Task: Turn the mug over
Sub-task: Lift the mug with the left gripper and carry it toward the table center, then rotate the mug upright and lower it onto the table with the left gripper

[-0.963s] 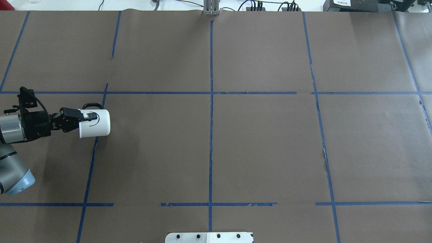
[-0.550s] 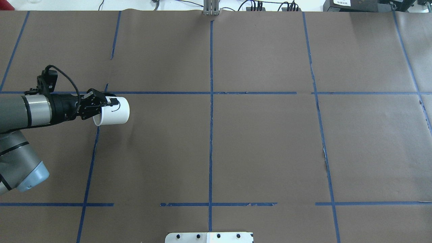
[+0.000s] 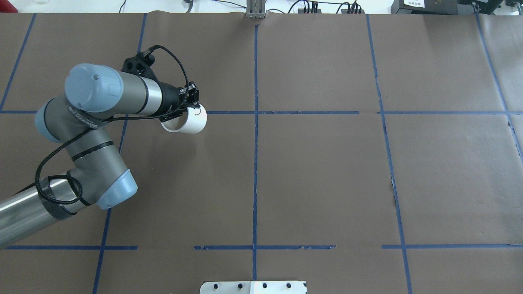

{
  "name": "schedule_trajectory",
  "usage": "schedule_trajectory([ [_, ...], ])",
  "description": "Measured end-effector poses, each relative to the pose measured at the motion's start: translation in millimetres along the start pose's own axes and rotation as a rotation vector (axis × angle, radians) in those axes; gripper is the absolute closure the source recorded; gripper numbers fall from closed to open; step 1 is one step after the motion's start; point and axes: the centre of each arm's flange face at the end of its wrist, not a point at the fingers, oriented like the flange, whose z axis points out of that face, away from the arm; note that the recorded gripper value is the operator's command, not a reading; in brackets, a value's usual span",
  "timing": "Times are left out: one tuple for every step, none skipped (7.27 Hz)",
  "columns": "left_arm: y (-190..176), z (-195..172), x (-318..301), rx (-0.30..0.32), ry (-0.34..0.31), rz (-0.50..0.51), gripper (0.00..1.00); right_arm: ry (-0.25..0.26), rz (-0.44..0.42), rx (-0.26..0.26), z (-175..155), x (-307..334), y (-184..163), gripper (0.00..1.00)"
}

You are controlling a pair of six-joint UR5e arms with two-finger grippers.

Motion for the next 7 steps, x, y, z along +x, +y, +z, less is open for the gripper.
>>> schedule_trajectory([
  [17.7, 13.0, 30.7, -0.008, -0.071, 0.034, 1.00, 0.000, 0.000, 0.000, 0.0, 0.0, 0.0, 0.00],
  [32.8, 25.2, 70.1, -0.012, -0.136, 0.065, 1.00, 0.000, 0.000, 0.000, 0.0, 0.0, 0.0, 0.00],
  [48.0, 38.0, 110.8, -0.018, -0.194, 0.101, 1.00, 0.000, -0.001, 0.000, 0.0, 0.0, 0.0, 0.00],
  [64.5, 55.5, 148.5, -0.026, -0.260, 0.141, 1.00, 0.000, 0.000, 0.000, 0.0, 0.0, 0.0, 0.00],
  [78.2, 72.3, 178.0, -0.032, -0.323, 0.165, 1.00, 0.000, 0.000, 0.000, 0.0, 0.0, 0.0, 0.00],
  [89.9, 85.9, 190.4, -0.040, -0.370, 0.173, 1.00, 0.000, -0.001, 0.000, 0.0, 0.0, 0.0, 0.00],
  [102.5, 100.0, 191.8, -0.050, -0.415, 0.173, 1.00, 0.000, -0.001, 0.000, 0.0, 0.0, 0.0, 0.00],
])
